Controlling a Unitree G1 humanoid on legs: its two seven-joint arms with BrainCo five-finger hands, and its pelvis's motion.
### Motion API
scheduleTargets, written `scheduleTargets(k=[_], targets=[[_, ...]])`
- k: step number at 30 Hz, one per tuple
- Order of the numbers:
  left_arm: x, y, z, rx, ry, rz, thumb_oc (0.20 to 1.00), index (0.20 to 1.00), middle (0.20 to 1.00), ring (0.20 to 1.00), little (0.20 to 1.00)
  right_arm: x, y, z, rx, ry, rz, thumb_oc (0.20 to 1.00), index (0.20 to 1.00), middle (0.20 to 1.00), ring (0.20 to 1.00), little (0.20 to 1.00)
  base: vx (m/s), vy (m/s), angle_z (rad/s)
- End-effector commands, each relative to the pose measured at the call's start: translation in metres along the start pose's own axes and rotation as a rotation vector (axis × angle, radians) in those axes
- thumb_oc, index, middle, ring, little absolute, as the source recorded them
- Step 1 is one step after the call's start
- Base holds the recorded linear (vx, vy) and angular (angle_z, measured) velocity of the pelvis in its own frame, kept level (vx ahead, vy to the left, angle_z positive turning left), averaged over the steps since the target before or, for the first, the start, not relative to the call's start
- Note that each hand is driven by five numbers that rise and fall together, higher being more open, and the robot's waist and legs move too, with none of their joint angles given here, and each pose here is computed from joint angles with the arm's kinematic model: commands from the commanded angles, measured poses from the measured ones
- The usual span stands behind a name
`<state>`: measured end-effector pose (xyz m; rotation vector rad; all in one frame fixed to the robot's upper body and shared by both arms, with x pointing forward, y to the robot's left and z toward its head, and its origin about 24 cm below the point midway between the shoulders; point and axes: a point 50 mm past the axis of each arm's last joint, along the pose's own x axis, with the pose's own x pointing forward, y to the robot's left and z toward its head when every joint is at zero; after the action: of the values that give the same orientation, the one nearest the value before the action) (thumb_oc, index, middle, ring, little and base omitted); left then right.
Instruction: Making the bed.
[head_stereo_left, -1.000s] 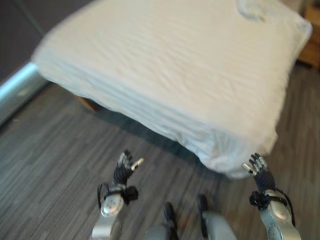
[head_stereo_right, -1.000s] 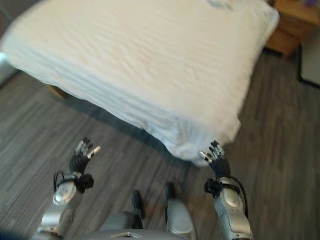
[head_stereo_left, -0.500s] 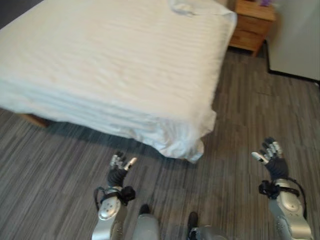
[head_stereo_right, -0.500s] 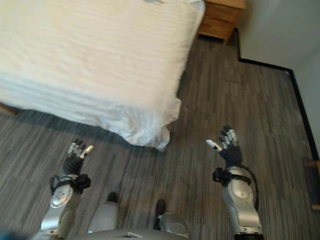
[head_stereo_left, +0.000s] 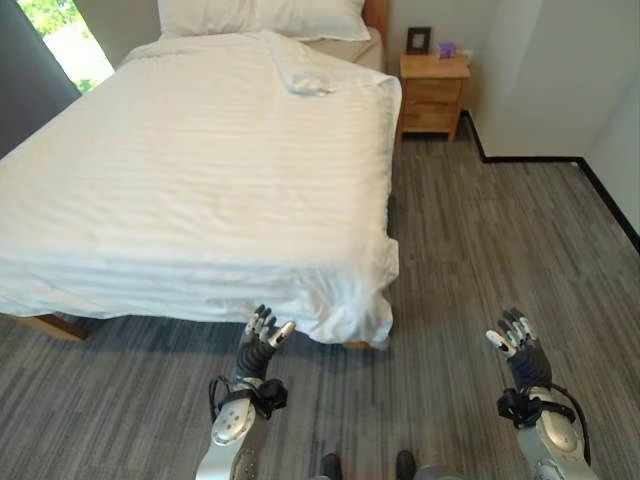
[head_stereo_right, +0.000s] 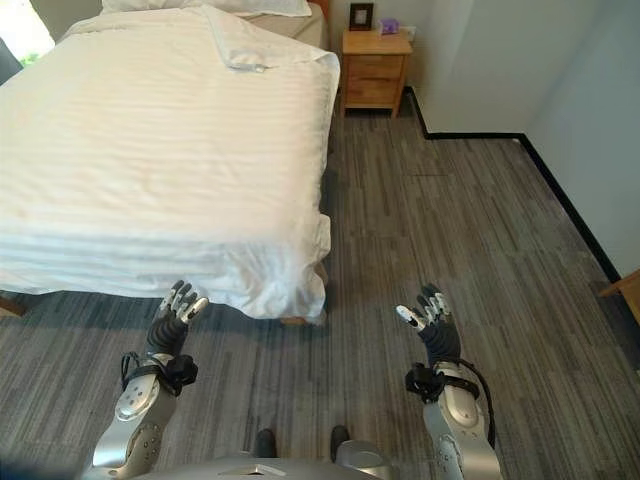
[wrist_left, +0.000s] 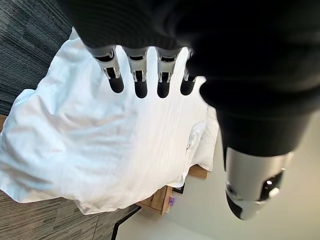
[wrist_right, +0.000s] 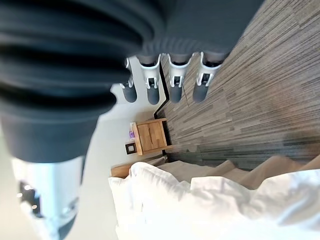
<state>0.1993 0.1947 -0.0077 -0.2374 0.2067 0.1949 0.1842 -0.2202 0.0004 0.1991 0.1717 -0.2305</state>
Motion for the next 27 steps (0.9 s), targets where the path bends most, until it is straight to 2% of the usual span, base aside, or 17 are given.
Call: scheduleTargets(k=[1, 7, 9, 12, 22, 25, 27], targets=[[0.014, 0.028, 0.025, 0.103, -0.088, 0.044, 1.0, 1.0, 1.0, 1.0, 1.0, 0.014, -0.004, 0.019, -0.094, -0.058, 0.098, 1.0, 1.0, 1.0, 1.0, 1.0, -0.05, 0.036, -0.05], [0.019, 0.025, 0.036, 0.136, -0.124, 0.003, 1.0, 1.0, 1.0, 1.0, 1.0, 0.015, 0.006, 0.014, 0.044, -0.056, 0.099, 1.0, 1.0, 1.0, 1.0, 1.0, -0.11, 0.164, 0.12], [0.025, 0.03, 0.039, 0.19, -0.118, 0.013, 1.0, 1.0, 1.0, 1.0, 1.0, 0.015, 0.012, 0.017, -0.064, -0.049, 0.158, 1.0, 1.0, 1.0, 1.0, 1.0, -0.13, 0.069, 0.03], [0.025, 0.034, 0.039, 0.211, -0.116, 0.024, 1.0, 1.0, 1.0, 1.0, 1.0, 0.014, 0.012, 0.018, -0.1, -0.055, 0.175, 1.0, 1.0, 1.0, 1.0, 1.0, -0.06, -0.045, 0.04], [0.027, 0.035, 0.042, 0.144, -0.13, 0.033, 1.0, 1.0, 1.0, 1.0, 1.0, 0.019, 0.025, 0.019, -0.034, -0.076, 0.204, 1.0, 1.0, 1.0, 1.0, 1.0, 0.0, -0.369, -0.22], [0.029, 0.032, 0.039, 0.056, -0.125, 0.042, 1.0, 1.0, 1.0, 1.0, 1.0, 0.02, 0.021, 0.02, -0.016, -0.07, 0.199, 1.0, 1.0, 1.0, 1.0, 1.0, -0.04, -0.475, 0.11], [0.031, 0.02, 0.026, -0.007, -0.075, 0.007, 1.0, 1.0, 1.0, 1.0, 1.0, 0.017, 0.002, 0.019, -0.019, -0.061, 0.122, 1.0, 1.0, 1.0, 1.0, 1.0, -0.06, -0.617, 0.26]])
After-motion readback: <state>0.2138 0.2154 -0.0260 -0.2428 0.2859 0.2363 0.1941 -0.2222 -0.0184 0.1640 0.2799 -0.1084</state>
